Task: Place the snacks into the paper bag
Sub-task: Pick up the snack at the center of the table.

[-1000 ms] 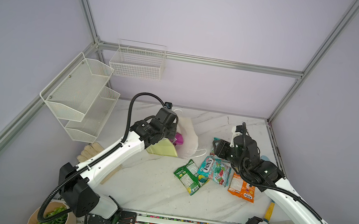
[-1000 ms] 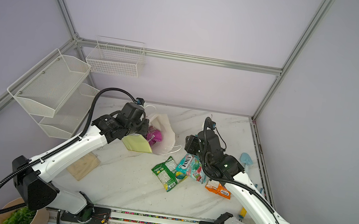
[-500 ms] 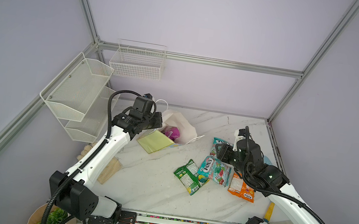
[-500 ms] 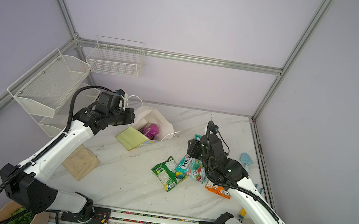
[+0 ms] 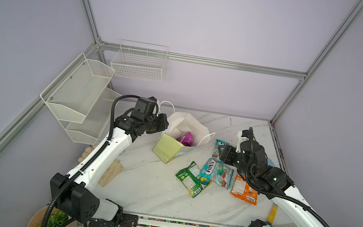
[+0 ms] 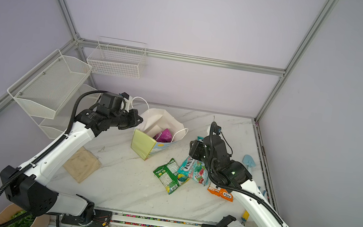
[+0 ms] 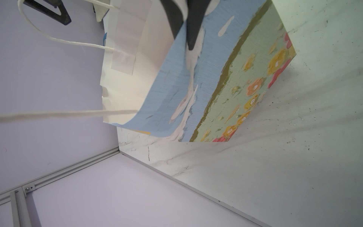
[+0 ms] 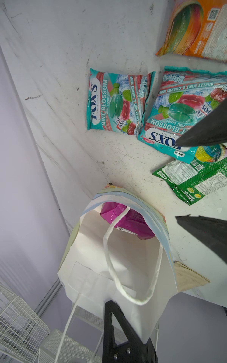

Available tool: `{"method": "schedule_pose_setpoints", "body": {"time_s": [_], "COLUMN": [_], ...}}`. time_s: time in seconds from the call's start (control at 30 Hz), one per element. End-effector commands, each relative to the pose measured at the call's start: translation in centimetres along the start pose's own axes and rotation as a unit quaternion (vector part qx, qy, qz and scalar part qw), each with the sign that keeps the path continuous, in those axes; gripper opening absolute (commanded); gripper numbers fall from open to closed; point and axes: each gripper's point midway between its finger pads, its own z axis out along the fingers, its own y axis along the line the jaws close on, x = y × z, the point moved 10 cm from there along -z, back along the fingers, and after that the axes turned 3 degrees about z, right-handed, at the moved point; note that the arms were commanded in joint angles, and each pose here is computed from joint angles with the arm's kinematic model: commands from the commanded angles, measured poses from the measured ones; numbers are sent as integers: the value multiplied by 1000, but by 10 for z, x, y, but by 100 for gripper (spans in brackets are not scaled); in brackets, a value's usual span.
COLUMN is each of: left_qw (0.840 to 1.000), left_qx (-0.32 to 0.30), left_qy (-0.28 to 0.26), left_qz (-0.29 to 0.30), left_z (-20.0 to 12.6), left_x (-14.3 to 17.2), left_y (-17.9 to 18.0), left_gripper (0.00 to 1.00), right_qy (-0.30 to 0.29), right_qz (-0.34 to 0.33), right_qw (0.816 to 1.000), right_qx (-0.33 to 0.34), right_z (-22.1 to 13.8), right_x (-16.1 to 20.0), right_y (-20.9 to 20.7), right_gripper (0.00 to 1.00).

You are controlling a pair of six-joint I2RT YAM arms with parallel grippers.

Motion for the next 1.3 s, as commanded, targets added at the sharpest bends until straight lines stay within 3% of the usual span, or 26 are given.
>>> {"method": "schedule_pose_setpoints", "body": {"time_s": [0.0, 0.23, 0.53, 0.87, 1.27], "left_qw": [995, 997, 998, 997, 998], "left_qx": [60, 32, 8, -22, -18], "left_qy": [-85, -66, -55, -60, -61], "left_qz": [1, -22, -39, -31, -7], "left_z": [-24, -1, 13, 10, -1], "left_x": [-26, -19, -22, -20, -14], "left_y": [-19, 11, 41, 64, 65], "left_gripper": [0, 0, 0, 0, 0], "right_qy": [-3, 11, 56, 65, 88], "right_qz": [7, 3, 5, 47, 89], "right_qw": [1000, 1000, 996, 978, 959], "right_qx": [-7, 4, 63, 194, 255], "right_z": [-11, -9, 25, 56, 82], "right_x": [-4, 1, 27, 64, 88], "right_y": [2, -2, -20, -61, -111], "right_gripper": [58, 59, 69, 89, 95]}}
